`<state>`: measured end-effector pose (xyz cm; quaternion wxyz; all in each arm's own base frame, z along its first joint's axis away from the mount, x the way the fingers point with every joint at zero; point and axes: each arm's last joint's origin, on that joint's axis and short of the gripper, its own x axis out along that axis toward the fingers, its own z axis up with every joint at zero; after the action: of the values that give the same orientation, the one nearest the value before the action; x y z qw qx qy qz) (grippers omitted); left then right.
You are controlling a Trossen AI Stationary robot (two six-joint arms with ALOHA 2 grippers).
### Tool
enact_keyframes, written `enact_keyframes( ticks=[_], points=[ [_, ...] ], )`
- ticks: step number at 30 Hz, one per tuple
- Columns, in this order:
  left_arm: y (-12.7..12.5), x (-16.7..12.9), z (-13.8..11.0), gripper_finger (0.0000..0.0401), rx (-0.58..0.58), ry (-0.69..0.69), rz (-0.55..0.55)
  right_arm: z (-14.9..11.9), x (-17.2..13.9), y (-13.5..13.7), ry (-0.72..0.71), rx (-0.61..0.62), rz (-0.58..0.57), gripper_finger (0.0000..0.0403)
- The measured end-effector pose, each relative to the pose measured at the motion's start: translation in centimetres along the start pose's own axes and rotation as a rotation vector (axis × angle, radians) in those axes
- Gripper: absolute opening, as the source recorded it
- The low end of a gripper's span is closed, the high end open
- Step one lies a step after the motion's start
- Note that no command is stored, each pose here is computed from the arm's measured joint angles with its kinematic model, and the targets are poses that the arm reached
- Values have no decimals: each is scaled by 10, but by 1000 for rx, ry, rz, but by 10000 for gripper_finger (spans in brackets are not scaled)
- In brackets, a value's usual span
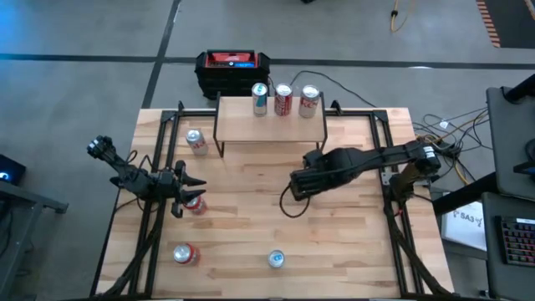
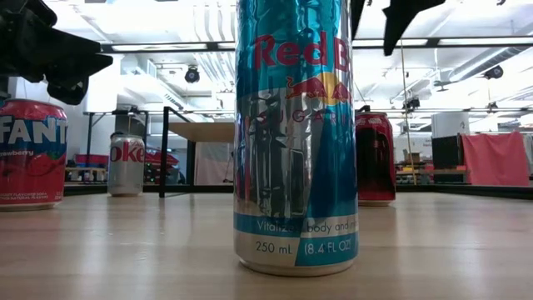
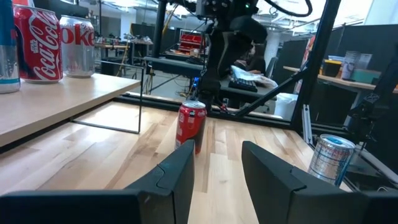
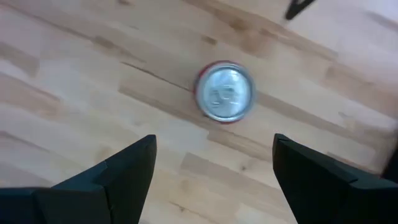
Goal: Place canned beverage on shelf
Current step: Move the red and silver soda can
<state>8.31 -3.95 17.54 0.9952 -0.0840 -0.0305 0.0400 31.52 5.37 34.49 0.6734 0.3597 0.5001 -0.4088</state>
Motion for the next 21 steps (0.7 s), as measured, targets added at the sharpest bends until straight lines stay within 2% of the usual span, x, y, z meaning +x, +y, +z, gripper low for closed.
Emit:
enact_keyframes(
  ticks=[4, 9, 12, 16, 21],
  points=[
    [0, 0, 0, 118, 1, 1, 1, -4, 11, 14, 51, -53, 38, 299],
    [0, 0, 0, 118, 1, 1, 0, -19, 33, 57, 83, -174, 240, 299],
    [0, 0, 0, 118, 1, 1, 0, -19, 35, 68, 63, -249, 319, 299],
    [0, 0, 0, 118, 2, 1, 1, -12, 40, 67, 42, -357, 294, 299],
    [0, 0, 0, 118, 1, 1, 0, -4, 39, 64, 20, -431, 302, 299]
  ],
)
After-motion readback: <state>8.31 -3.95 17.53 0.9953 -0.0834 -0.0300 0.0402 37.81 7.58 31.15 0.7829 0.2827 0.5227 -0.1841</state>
